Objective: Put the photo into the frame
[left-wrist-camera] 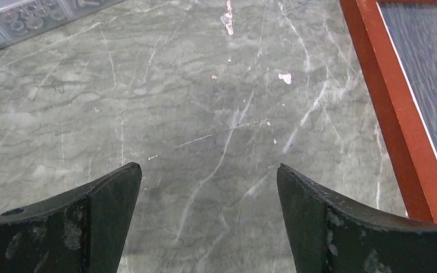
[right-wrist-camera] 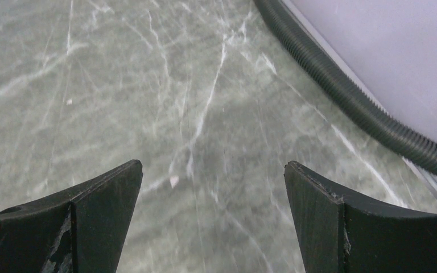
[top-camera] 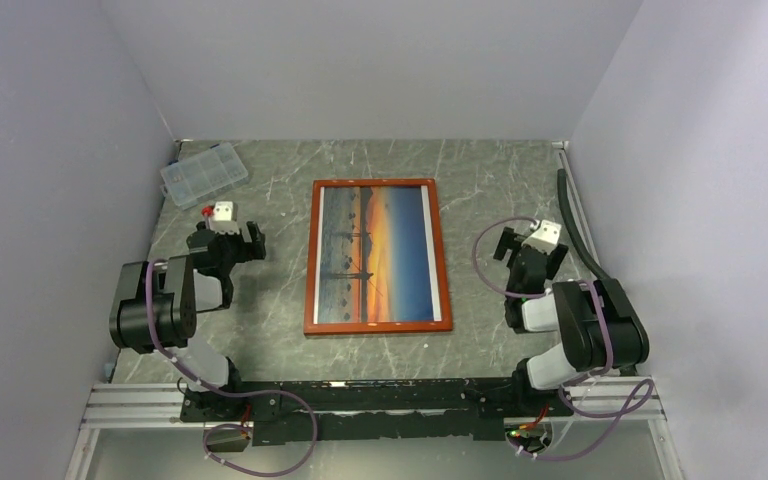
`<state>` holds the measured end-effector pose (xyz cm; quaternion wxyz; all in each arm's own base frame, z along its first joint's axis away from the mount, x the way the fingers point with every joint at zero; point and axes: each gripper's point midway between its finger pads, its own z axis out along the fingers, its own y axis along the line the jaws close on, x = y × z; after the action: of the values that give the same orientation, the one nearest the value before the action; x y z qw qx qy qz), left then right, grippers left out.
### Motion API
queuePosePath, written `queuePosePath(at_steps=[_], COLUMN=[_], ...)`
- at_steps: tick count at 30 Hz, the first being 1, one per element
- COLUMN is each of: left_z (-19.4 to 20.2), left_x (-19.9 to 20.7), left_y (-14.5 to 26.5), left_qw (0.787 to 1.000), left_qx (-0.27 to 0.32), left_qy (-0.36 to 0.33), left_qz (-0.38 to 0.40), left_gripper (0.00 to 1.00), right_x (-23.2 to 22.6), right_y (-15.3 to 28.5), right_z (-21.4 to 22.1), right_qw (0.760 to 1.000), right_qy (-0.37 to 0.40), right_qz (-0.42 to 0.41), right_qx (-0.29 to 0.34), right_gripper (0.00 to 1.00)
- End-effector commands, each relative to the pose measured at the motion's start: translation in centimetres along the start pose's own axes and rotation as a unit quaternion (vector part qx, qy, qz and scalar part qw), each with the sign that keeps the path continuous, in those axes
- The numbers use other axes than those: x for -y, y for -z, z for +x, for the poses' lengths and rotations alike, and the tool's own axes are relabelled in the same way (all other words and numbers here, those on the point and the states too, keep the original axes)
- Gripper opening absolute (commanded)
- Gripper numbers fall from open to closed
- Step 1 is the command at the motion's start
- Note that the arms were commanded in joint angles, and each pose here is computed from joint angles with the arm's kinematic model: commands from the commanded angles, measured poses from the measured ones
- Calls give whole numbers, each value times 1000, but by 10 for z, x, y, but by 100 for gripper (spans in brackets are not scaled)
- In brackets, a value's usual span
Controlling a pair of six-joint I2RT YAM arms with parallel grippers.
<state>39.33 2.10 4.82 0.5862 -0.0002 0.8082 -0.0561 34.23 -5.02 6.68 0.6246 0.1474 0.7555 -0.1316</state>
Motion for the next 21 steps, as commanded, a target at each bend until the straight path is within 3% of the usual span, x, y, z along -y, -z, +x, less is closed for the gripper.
queuePosePath(at_steps=[1, 7, 21], left_z=[-9, -8, -9], left_x=[-6, -5, -5], left_y=[-5, -3, -4], left_qw=[1000, 1000, 999], left_qx=[13, 10, 12], left_qy=[-8, -9, -9], left_qz=[-27, -26, -28], left_gripper=[95, 95, 95], right_x=[-11, -10, -13], right_y=[-19, -11, -18], right_z=[-31, -38, -34], right_qw=[999, 997, 998], right_qy=[-27, -24, -18], right_qz=[-24, -31, -33], right_qx=[32, 60, 41], right_gripper=[100, 100, 100])
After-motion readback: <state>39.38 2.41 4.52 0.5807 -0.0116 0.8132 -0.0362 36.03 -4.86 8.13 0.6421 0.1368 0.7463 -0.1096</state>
